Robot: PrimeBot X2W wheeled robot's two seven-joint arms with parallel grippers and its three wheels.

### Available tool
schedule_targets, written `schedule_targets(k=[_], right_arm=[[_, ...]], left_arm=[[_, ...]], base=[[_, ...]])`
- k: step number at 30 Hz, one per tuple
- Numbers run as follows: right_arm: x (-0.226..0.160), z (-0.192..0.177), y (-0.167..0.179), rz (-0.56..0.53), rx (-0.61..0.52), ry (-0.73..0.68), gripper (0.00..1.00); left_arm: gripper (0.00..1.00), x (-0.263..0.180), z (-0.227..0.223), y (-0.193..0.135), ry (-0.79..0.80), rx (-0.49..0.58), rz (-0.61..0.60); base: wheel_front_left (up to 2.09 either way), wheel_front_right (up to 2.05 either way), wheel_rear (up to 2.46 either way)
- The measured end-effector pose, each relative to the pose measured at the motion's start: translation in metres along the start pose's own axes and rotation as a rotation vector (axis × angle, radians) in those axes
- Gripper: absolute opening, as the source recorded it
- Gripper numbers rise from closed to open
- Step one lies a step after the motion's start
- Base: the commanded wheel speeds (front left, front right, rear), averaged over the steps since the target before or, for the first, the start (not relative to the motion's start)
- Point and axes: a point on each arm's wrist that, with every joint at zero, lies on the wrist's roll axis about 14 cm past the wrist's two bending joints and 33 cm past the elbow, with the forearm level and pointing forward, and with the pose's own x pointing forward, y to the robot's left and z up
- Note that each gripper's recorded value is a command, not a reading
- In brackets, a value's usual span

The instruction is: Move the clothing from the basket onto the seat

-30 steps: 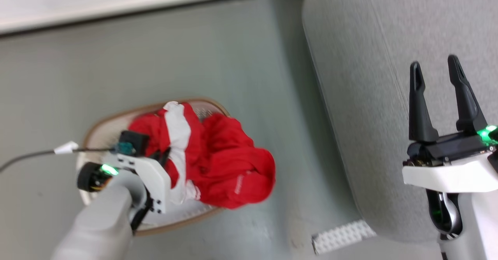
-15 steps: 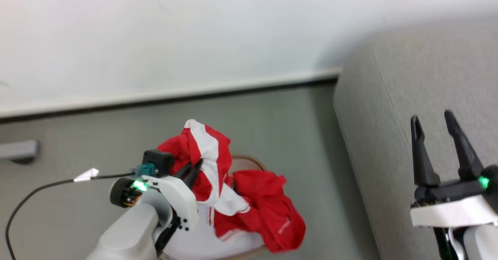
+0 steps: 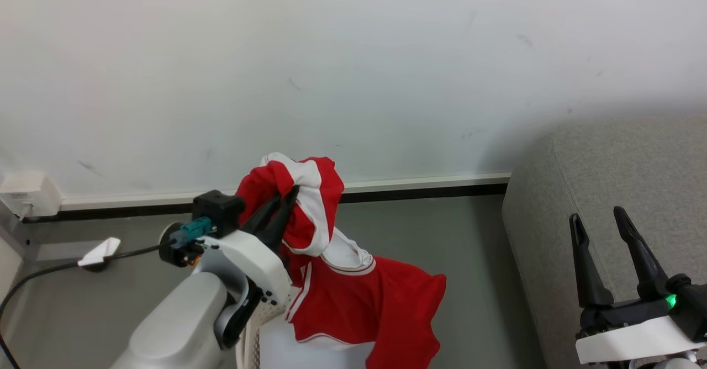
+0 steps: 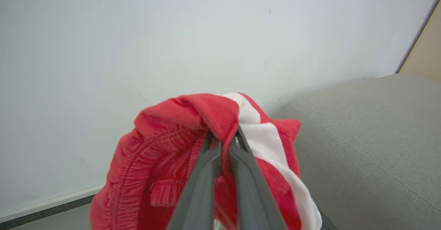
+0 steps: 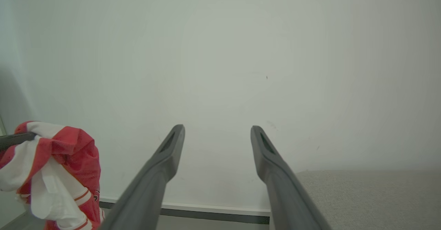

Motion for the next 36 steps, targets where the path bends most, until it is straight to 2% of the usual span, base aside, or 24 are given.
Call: schedule_targets(k=[6,14,24,36], right_arm=[[-0.006,0.003,0.003,0.004,0.009,-0.006,1.0],[-0.013,0.002,0.004,0.002,0.016,-0.001,1.0],[-0.014,-0.001,0.009,0.014,0.027,0.008,1.0],[-0.014,-0.007,0.015,0.028,0.038,0.024,1.0]], left_arm=[[0.0,-0.001,0.045,-0.008,-0.128,0.032,-0.018],[0.0,-0.002,0.079,-0.018,-0.218,0.054,-0.047],[0.0,-0.001,0.094,-0.02,-0.247,0.066,-0.053],[0.0,0.005,0.089,-0.025,-0.235,0.055,-0.068]], base=[[0.0,0.0,0.0],[0.0,0.0,0.0],[0.0,0.0,0.0],[0.0,0.0,0.0]])
